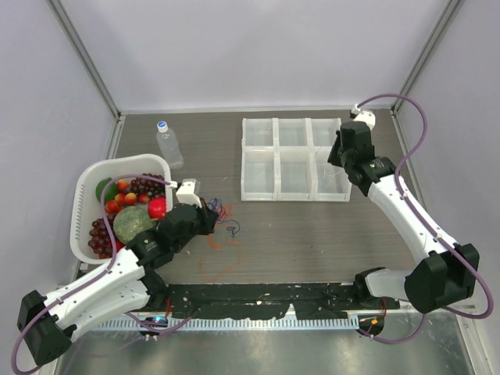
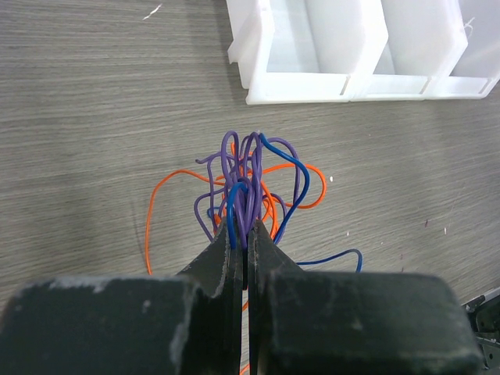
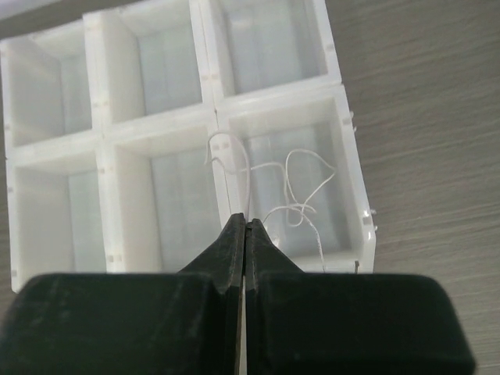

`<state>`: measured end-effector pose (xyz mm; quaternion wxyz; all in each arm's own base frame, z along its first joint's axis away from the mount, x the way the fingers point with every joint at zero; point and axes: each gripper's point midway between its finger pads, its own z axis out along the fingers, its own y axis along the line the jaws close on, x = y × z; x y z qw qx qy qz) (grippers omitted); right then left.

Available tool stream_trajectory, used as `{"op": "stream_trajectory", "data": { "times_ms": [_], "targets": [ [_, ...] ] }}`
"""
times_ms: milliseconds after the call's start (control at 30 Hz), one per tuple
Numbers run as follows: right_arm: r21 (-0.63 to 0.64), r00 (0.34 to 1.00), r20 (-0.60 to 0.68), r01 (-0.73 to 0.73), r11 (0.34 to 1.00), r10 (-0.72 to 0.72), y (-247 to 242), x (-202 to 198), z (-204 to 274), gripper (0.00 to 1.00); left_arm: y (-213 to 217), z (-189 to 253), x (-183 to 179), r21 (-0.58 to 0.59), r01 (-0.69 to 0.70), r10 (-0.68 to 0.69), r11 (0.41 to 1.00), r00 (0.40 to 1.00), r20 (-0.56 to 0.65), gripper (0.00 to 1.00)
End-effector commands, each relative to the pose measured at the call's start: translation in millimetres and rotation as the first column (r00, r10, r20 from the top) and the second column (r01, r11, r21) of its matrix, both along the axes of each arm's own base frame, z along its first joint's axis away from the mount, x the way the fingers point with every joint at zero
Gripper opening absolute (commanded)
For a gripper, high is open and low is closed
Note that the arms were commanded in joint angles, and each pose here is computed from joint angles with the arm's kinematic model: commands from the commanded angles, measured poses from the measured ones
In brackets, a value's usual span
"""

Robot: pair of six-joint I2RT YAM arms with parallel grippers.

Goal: Untangle the cables

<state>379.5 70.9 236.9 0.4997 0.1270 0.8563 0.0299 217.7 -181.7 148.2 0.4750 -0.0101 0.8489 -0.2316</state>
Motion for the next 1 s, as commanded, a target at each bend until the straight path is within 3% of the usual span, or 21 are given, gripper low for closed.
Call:
{"op": "stream_trajectory", "data": {
  "times_ms": [0,133,300,567,767,833,900,967],
  "targets": [
    [0.086,0.997,0.073,0.006,0.996,-0.013,1,-1,1,0.01,-7,3,3,-0.035,0.005,-0.005,0.999,1.000,0.006,0.00],
    [0.001,0.995,0.005,0.098,0.995,-0.098,-24,0,-32,0.01,-10,3,4,-0.032,0.015,-0.015,0.999,1.000,-0.003,0.00],
    [-0.073,0.992,-0.066,0.102,0.992,-0.107,-27,15,-59,0.01,-13,4,4,-0.036,0.023,-0.023,0.999,1.000,-0.001,0.00],
    [0.043,0.984,-0.176,-0.033,0.999,0.040,14,39,-122,0.01,-18,2,1,-0.053,0.039,-0.040,0.998,0.999,-0.022,0.00],
    [-0.032,0.972,-0.234,-0.035,0.999,0.027,10,56,-145,0.01,-33,-8,-4,-0.035,0.123,-0.126,0.992,0.989,-0.073,0.00],
    [-0.057,0.963,-0.269,-0.039,0.998,0.022,7,54,-144,0.08,-36,-12,-6,-0.018,0.143,-0.145,0.989,0.984,-0.100,0.00],
    [-0.049,0.963,-0.266,-0.056,0.997,0.041,8,49,-136,0.30,-39,-14,-7,-0.017,0.159,-0.160,0.987,0.981,-0.106,0.00],
    [-0.035,0.977,-0.203,-0.065,0.997,0.057,8,42,-107,0.42,-41,-17,-7,-0.023,0.169,-0.170,0.985,0.980,-0.106,0.00]
  ]
}}
